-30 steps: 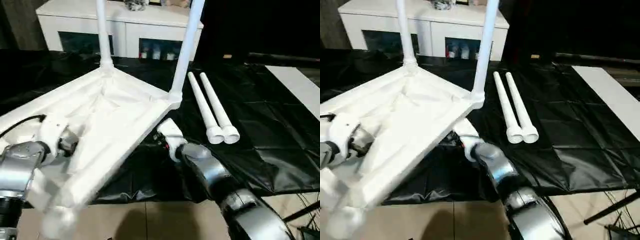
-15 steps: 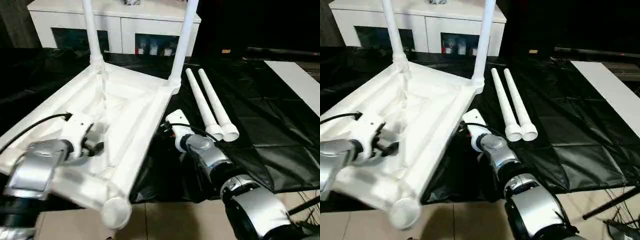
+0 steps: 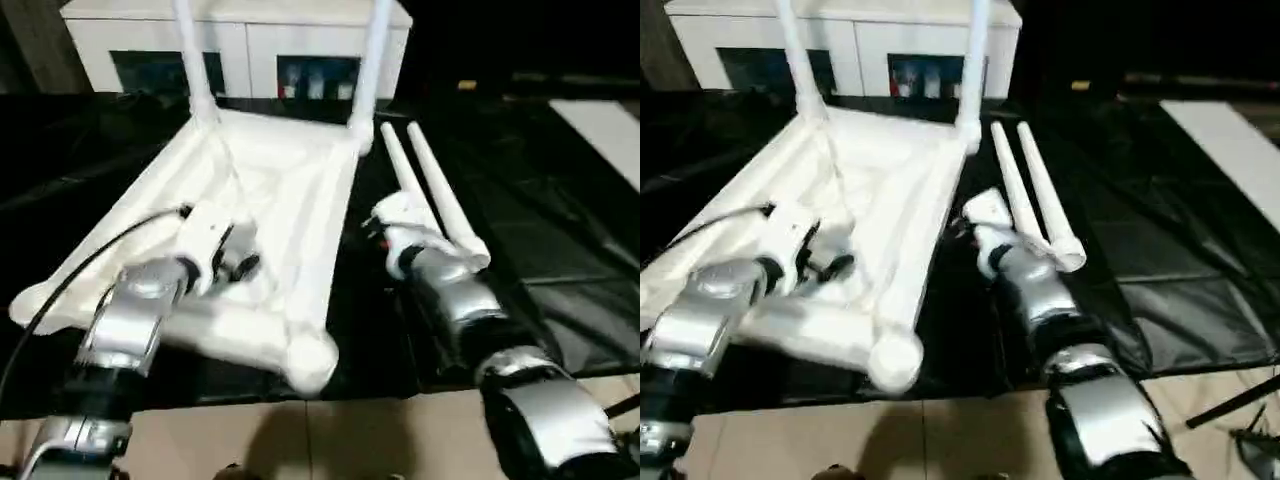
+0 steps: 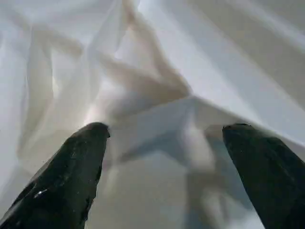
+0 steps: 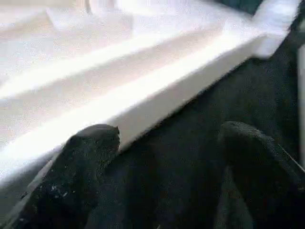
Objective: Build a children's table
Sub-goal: Rotate table base
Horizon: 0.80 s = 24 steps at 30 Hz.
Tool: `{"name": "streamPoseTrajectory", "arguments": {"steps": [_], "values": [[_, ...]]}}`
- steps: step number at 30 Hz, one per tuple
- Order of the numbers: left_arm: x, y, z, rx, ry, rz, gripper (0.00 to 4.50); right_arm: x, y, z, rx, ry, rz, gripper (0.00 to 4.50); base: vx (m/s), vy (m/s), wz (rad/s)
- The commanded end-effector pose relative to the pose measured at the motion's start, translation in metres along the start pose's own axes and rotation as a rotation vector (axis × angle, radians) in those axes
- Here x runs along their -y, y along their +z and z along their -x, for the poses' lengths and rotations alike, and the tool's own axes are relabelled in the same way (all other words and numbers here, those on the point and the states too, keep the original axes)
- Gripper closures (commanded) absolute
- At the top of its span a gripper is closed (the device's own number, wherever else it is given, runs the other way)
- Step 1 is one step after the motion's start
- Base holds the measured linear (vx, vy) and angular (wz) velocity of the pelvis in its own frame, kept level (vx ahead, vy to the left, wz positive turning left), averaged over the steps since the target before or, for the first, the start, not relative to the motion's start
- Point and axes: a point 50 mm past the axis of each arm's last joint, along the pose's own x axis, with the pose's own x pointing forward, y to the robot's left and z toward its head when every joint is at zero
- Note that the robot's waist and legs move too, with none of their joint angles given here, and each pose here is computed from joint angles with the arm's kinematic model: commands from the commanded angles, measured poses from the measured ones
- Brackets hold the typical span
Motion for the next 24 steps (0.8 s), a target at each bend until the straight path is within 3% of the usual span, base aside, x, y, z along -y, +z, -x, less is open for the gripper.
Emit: {"name": "streamPoseTrajectory", "arguments": {"steps": [1,7,10,16,17,18,21,22,24], "values": [[0.008,0.037,0.005,0.176,-0.145,-0.066,0.03,-0.013,0.026,0.002,0.135,0.123,0.013,0.51,0.000,0.000,0.00],[-0.013,0.041,0.029,0.190,-0.208,-0.136,0.03,-0.011,0.035,0.021,0.191,0.189,0.024,0.51,0.000,0.000,0.00],[-0.013,0.038,0.050,0.153,-0.394,-0.213,0.03,-0.013,0.035,0.033,0.178,0.244,0.055,0.51,0.000,0.000,0.00],[-0.001,0.032,0.070,0.059,-0.634,-0.223,0.03,-0.016,0.035,0.048,0.147,0.311,0.077,0.51,0.000,0.000,0.00],[0.007,0.032,0.072,0.051,-0.693,-0.211,0.03,-0.017,0.035,0.053,0.136,0.347,0.082,0.51,0.000,0.000,0.00],[0.025,0.030,0.071,0.056,-0.791,-0.205,0.03,-0.015,0.035,0.066,0.093,0.434,0.108,0.51,0.000,0.000,0.00],[0.033,0.029,0.070,0.062,-0.830,-0.208,0.03,-0.015,0.034,0.074,0.055,0.486,0.131,0.51,0.000,0.000,0.00],[0.035,0.028,0.068,0.063,-0.836,-0.204,0.21,-0.014,0.033,0.078,0.037,0.506,0.144,0.51,0.000,0.000,0.00],[0.046,0.025,0.061,0.066,-0.866,-0.196,0.40,-0.010,0.030,0.091,-0.052,0.576,0.206,0.51,0.000,0.000,0.00]]}}
